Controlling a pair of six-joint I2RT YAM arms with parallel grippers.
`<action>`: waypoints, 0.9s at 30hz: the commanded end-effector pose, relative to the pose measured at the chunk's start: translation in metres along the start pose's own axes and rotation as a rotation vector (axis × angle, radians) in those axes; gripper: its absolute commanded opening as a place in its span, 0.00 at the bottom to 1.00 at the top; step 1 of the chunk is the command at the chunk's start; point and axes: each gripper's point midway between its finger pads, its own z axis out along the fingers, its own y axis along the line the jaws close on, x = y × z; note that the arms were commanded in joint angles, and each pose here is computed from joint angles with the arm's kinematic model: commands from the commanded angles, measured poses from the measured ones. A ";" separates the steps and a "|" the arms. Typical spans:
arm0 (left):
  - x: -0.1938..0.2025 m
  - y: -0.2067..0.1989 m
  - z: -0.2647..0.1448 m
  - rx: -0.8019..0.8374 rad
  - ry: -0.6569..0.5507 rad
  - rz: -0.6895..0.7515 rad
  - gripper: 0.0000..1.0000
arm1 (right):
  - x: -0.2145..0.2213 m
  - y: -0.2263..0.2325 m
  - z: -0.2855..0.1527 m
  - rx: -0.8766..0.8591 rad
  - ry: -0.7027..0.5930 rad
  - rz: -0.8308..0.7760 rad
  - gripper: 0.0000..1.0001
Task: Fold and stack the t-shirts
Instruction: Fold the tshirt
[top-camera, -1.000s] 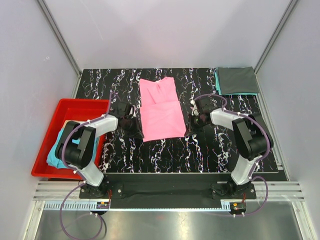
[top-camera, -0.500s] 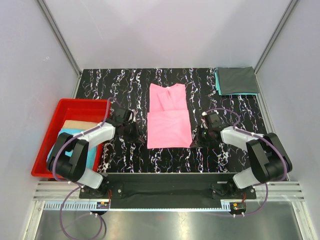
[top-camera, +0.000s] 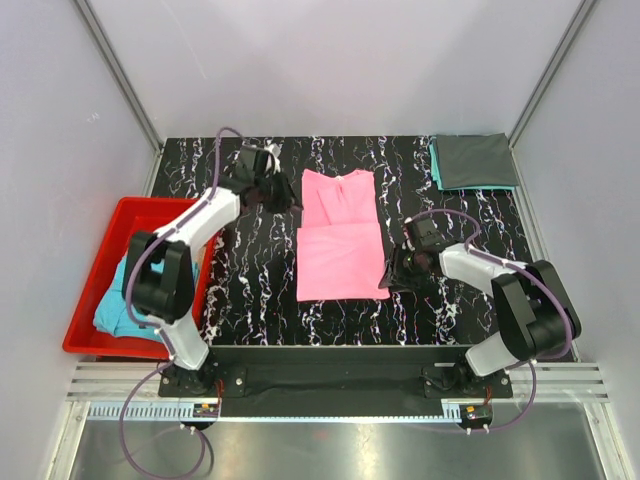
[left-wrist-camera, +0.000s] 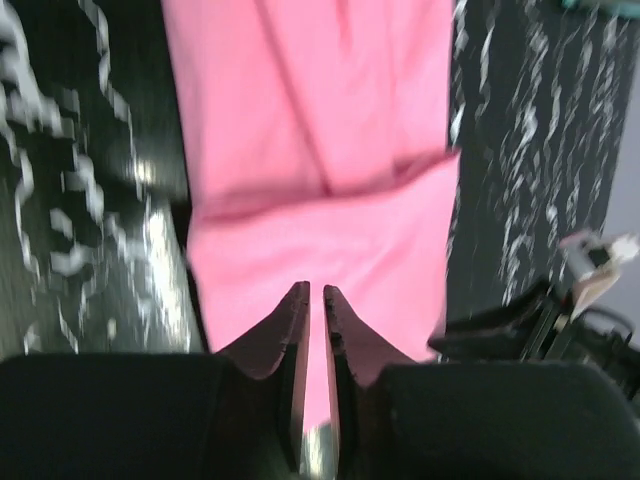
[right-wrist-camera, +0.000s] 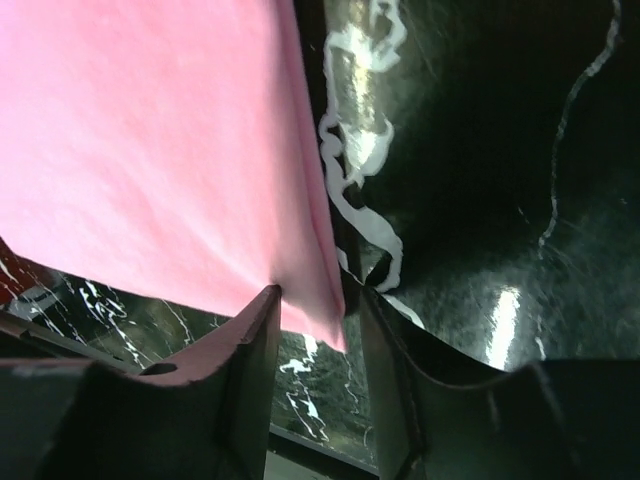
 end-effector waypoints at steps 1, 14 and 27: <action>-0.045 -0.014 0.020 0.068 -0.064 0.067 0.15 | -0.014 0.004 0.006 -0.012 -0.021 -0.050 0.42; -0.049 0.019 0.133 0.143 0.036 0.038 0.15 | -0.001 -0.013 0.003 0.051 -0.021 -0.033 0.16; -0.045 0.073 0.155 -0.024 0.042 -0.016 0.15 | 0.014 -0.027 0.005 0.071 -0.053 0.071 0.03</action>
